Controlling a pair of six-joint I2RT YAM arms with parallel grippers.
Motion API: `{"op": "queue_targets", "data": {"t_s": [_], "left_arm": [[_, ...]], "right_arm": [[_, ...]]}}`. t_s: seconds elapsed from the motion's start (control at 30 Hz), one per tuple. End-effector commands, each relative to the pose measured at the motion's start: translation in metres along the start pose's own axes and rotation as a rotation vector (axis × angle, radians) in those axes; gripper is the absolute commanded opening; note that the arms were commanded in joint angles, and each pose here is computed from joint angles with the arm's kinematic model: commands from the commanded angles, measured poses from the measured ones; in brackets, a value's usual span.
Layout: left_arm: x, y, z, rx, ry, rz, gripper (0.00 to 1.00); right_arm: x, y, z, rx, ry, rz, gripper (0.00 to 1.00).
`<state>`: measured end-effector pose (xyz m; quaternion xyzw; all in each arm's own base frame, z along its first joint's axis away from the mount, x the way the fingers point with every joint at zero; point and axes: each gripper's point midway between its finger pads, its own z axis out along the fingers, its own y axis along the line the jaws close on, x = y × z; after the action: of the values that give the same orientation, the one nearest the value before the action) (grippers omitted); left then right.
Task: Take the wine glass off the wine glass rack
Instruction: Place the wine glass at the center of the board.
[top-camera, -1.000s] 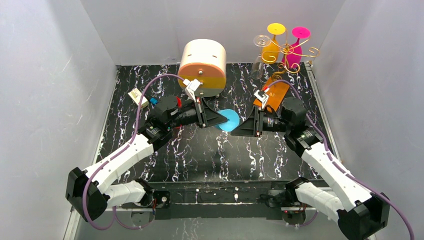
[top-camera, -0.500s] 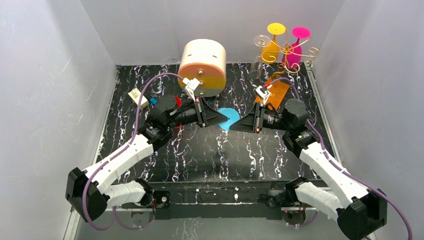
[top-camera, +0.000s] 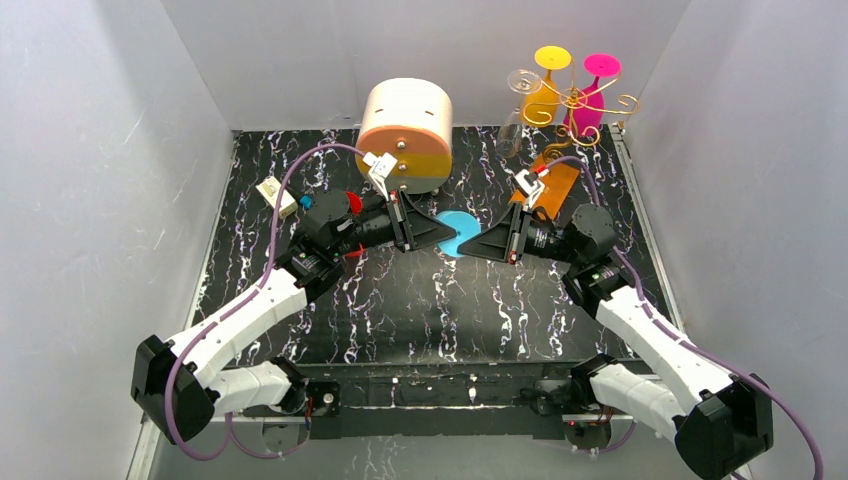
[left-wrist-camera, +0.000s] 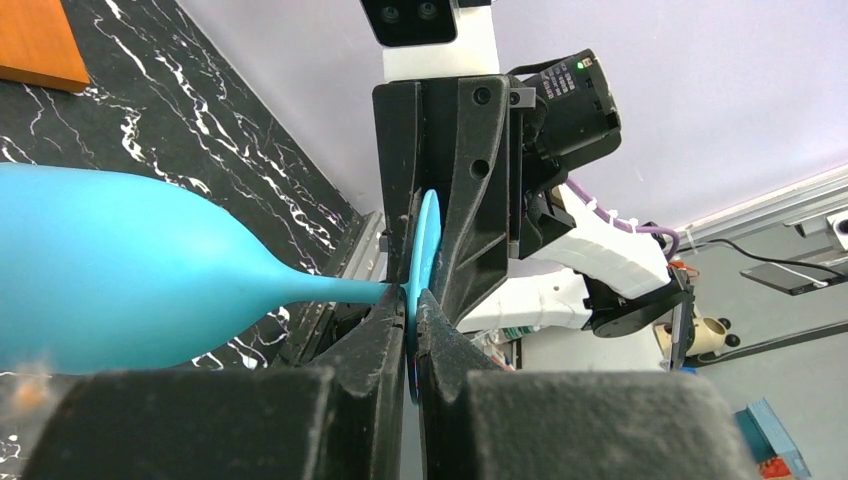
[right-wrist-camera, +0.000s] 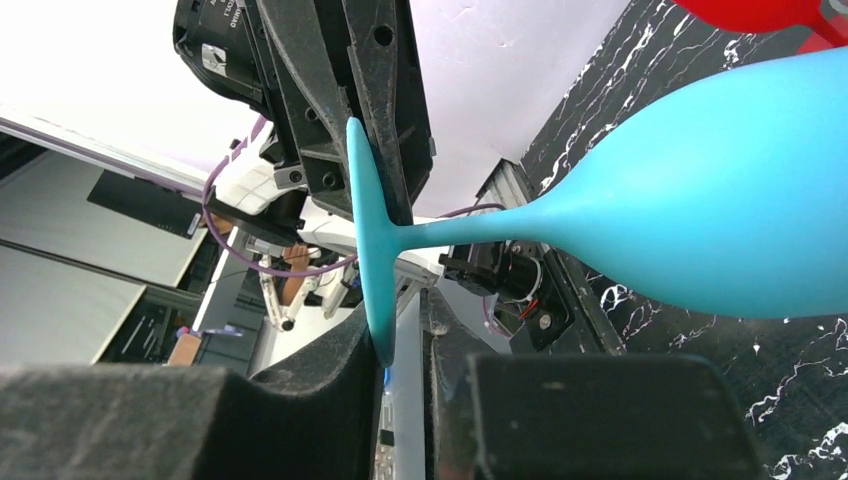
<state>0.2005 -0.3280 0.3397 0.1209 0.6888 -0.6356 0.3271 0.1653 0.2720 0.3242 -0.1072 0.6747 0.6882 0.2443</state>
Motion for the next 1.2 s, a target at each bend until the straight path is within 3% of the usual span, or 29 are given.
{"op": "queue_targets", "data": {"t_s": [0.0, 0.33, 0.6, 0.77, 0.83, 1.03, 1.17], "left_arm": [[-0.007, -0.019, -0.005, 0.061, -0.021, 0.038, 0.00], [-0.005, -0.015, -0.003, 0.050, -0.014, 0.041, 0.00], [-0.006, -0.015, -0.004, 0.040, -0.014, 0.050, 0.00], [-0.007, -0.016, -0.003, 0.042, -0.009, 0.052, 0.00], [-0.006, -0.012, -0.002, 0.019, 0.005, 0.056, 0.11], [-0.008, -0.003, -0.011, -0.103, 0.041, 0.125, 0.63], [-0.008, 0.001, -0.020, -0.173, 0.059, 0.161, 0.77]], "right_arm": [[-0.012, 0.014, 0.001, -0.058, -0.076, -0.062, 0.26], [-0.013, 0.014, 0.003, -0.070, -0.084, -0.059, 0.23], [-0.006, 0.014, 0.003, -0.087, -0.042, -0.073, 0.01], [0.000, 0.019, 0.003, -0.112, -0.005, -0.129, 0.01], [0.003, 0.019, 0.001, -0.112, 0.005, -0.168, 0.01], [0.015, 0.008, -0.004, -0.082, 0.048, -0.270, 0.01], [0.024, 0.004, -0.009, -0.081, 0.084, -0.352, 0.01]]}}
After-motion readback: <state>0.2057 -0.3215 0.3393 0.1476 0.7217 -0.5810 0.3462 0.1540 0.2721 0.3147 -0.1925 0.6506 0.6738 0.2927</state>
